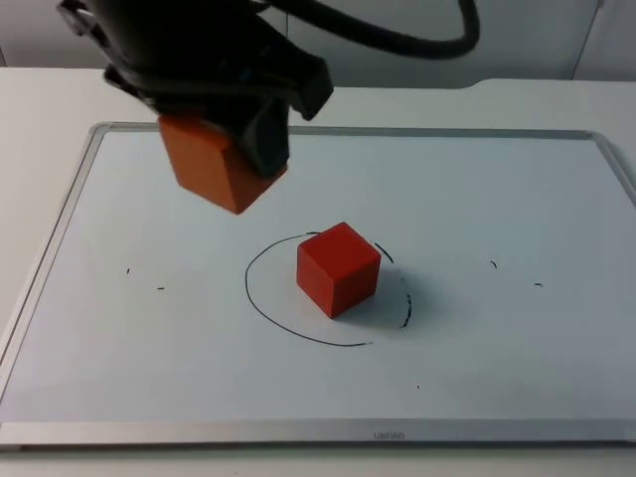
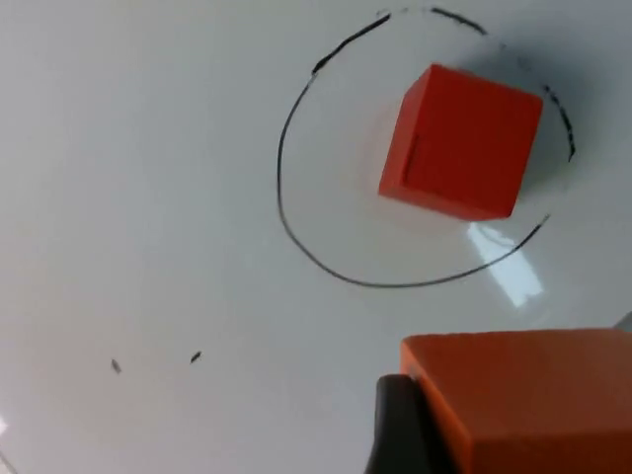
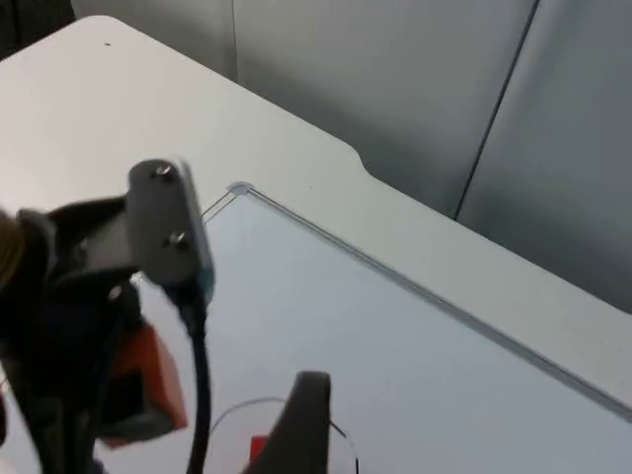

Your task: Pick up one cube with the left hand and another cube with the right hand. First place the cube in the right hand at the target position, then stack the cube in the left hand on top.

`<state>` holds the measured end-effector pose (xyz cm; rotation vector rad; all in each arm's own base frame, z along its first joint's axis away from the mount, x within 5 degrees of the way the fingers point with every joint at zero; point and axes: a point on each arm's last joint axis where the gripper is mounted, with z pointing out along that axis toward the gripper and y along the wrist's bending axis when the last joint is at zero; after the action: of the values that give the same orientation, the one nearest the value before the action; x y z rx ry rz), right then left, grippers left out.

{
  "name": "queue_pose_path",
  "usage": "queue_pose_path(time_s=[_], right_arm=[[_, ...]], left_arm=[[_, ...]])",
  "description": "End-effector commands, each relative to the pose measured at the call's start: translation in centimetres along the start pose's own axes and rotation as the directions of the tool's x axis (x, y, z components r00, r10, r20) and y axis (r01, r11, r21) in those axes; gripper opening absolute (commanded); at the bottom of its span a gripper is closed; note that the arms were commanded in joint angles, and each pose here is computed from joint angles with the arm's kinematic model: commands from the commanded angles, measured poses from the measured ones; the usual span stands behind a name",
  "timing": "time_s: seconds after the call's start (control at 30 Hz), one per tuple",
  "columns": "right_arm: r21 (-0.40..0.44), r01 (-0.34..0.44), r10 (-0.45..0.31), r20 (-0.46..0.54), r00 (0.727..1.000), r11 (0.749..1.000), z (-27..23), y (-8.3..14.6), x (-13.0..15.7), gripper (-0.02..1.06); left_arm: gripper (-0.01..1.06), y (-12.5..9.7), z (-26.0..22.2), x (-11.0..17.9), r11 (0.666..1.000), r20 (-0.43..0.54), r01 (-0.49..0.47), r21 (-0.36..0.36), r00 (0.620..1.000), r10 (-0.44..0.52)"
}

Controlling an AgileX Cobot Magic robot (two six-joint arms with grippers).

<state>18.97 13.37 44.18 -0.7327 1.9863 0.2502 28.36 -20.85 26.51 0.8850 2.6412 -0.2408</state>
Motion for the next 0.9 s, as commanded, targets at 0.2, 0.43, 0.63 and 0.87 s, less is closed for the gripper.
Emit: queue_pose_path(time_s=[0.2, 0.43, 0.63, 0.87], right_arm=[[0.028, 0.018, -0.021, 0.112, 0.994, 0.999, -6.6, 0.1, 6.4, 0.85], [0.036, -0.029, 0.021, 0.206, 0.978, 0.999, -12.1, 0.1, 9.9, 0.85], [0.04, -0.047, 0.037, 0.213, 0.976, 0.998, -13.4, 0.0, 10.7, 0.85], [0.04, -0.046, 0.038, 0.197, 0.98, 0.998, -13.3, 0.0, 10.8, 0.84]], left_arm=[[0.0, -3.3, 2.7, -3.6, 0.992, 0.02, -0.119, 0.03, 0.993, 0.119], [0.0, -3.3, 7.6, -4.2, 0.983, -0.04, -0.179, 0.026, 0.983, 0.18], [0.0, -3.2, 9.2, -5.0, 0.98, -0.045, -0.196, 0.015, 0.979, 0.197], [0.0, -3.3, 10.4, -5.8, 0.974, -0.049, -0.227, 0.018, 0.973, 0.227]])
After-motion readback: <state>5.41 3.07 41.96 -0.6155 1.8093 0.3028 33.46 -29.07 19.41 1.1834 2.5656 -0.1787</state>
